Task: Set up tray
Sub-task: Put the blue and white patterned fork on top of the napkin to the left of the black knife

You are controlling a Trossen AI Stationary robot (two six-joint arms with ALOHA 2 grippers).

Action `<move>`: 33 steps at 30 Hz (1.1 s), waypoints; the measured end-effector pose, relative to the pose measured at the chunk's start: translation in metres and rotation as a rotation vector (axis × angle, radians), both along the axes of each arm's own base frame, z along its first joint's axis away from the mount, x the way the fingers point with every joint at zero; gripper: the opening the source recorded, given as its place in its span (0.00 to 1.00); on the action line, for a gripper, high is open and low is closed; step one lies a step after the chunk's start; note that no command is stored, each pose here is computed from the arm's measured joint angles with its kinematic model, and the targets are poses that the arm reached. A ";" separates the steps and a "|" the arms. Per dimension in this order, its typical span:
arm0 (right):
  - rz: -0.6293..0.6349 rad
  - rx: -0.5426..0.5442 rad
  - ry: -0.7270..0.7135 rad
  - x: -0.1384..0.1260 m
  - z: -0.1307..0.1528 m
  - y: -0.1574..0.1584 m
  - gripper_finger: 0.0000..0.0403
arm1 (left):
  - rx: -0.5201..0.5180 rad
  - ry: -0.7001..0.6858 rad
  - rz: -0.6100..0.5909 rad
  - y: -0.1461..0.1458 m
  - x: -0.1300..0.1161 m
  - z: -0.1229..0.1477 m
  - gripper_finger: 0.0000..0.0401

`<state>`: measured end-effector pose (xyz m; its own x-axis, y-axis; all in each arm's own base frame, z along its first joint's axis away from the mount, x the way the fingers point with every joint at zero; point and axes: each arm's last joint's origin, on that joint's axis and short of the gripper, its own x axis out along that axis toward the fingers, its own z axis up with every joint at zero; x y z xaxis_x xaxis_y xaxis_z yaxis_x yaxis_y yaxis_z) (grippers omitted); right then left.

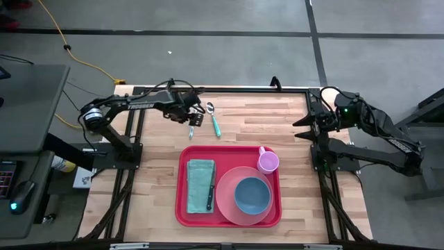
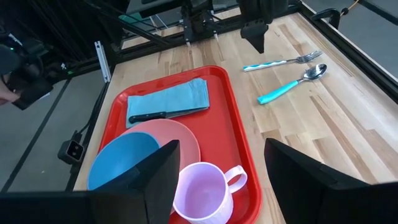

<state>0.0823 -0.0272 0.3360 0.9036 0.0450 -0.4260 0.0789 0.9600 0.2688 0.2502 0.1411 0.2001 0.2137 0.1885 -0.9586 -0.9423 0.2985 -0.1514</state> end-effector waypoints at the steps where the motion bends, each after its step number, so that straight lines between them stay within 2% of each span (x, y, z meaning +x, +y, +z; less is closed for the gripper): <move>1: 0.000 0.000 0.000 0.000 0.000 0.000 0.53 | -0.008 0.027 -0.016 0.003 0.000 0.001 0.71; 7: -0.018 -0.009 0.005 0.000 0.000 -0.001 0.53 | -0.029 0.118 -0.105 0.022 0.012 0.002 0.67; 12: -0.025 -0.007 0.007 0.000 0.000 -0.001 0.53 | -0.031 0.134 -0.140 0.033 0.028 -0.001 0.67; 16: -0.027 -0.004 0.007 0.000 0.000 -0.001 0.53 | -0.041 0.147 -0.138 0.039 0.038 -0.008 0.67; 26: -0.026 0.004 0.021 -0.001 -0.002 0.000 0.53 | -0.071 0.181 -0.105 0.042 0.044 -0.027 0.68; 33: -0.026 0.005 0.022 -0.001 -0.002 0.000 0.53 | -0.047 0.166 -0.081 0.044 0.047 -0.029 0.68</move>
<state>0.0816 -0.0276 0.3344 0.8949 0.0239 -0.4457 0.1094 0.9563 0.2711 0.2976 0.1850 0.1712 0.0647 0.1316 -0.9892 -0.9285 0.3711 -0.0114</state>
